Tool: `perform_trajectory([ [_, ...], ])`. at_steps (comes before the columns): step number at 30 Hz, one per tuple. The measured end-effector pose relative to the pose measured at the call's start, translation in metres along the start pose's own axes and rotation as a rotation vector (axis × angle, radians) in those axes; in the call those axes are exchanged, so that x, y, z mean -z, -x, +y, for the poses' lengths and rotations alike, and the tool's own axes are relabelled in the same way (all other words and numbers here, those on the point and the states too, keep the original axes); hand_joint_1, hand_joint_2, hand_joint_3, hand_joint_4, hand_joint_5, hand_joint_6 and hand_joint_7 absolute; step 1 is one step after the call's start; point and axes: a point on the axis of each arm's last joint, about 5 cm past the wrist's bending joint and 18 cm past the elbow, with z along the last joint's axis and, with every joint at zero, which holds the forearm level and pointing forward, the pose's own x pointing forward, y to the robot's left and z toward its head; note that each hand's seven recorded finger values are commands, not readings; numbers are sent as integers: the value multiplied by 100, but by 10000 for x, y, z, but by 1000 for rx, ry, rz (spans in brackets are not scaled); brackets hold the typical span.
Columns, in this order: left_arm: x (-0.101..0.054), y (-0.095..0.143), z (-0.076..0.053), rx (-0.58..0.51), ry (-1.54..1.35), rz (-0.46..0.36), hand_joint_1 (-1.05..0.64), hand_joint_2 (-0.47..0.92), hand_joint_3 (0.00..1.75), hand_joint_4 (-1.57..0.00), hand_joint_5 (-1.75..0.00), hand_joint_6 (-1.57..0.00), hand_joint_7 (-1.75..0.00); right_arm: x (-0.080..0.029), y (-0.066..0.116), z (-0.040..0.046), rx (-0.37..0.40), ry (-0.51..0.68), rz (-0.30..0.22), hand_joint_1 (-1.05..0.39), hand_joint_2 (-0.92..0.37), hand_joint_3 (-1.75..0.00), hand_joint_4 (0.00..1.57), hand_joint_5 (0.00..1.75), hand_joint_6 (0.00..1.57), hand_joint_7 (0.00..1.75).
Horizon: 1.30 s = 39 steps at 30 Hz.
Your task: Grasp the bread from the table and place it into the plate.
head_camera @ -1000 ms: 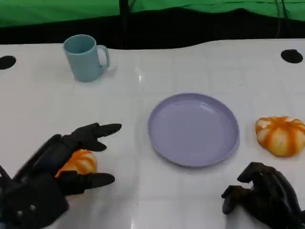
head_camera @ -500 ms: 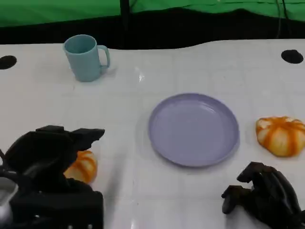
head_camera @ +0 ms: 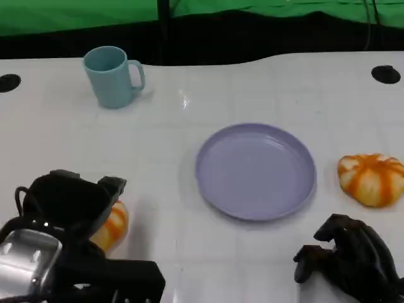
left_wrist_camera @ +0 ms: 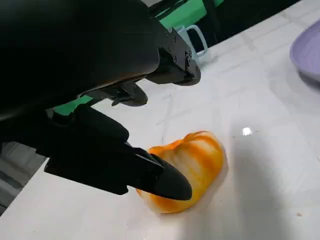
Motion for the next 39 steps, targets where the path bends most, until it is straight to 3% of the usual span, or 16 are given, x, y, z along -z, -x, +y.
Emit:
perform_trajectory([
  [15,-10,-370,-181,109,-17,48,-70,82,0,-43,-15,-25,0,-9,-1,7,-2,6,-2,-103,-74,0,157,72,157,33],
  [23,31,-497,-270,110,5,54,-54,84,1,-53,-23,-34,-3,-7,-4,10,-6,6,-1,-102,-74,0,157,71,157,33],
  [24,34,-503,-288,114,4,55,-50,86,1,-53,-36,-39,-2,-8,-4,10,-6,6,-1,-102,-73,0,157,71,157,34],
  [26,36,-520,-306,129,19,51,-44,90,1,-41,-90,-48,-1,-8,-3,9,-4,4,0,-103,-73,0,157,71,157,34],
  [30,56,-571,-284,136,59,34,-41,92,5,-44,-127,-62,-3,-6,-4,10,-4,2,3,-104,-72,0,157,71,157,36],
  [33,82,-597,-310,131,87,16,-40,92,7,-49,-142,-69,-4,-6,-1,7,-1,-2,6,-103,-72,0,157,71,157,36],
  [37,123,-665,-338,122,117,-7,-39,92,26,-61,-136,-87,-6,-6,0,7,-1,-5,6,-102,-72,0,157,70,157,35],
  [39,141,-691,-353,113,129,-12,-37,92,32,-59,-151,-91,-4,-6,0,7,-1,-5,6,-102,-73,-1,157,70,157,34],
])
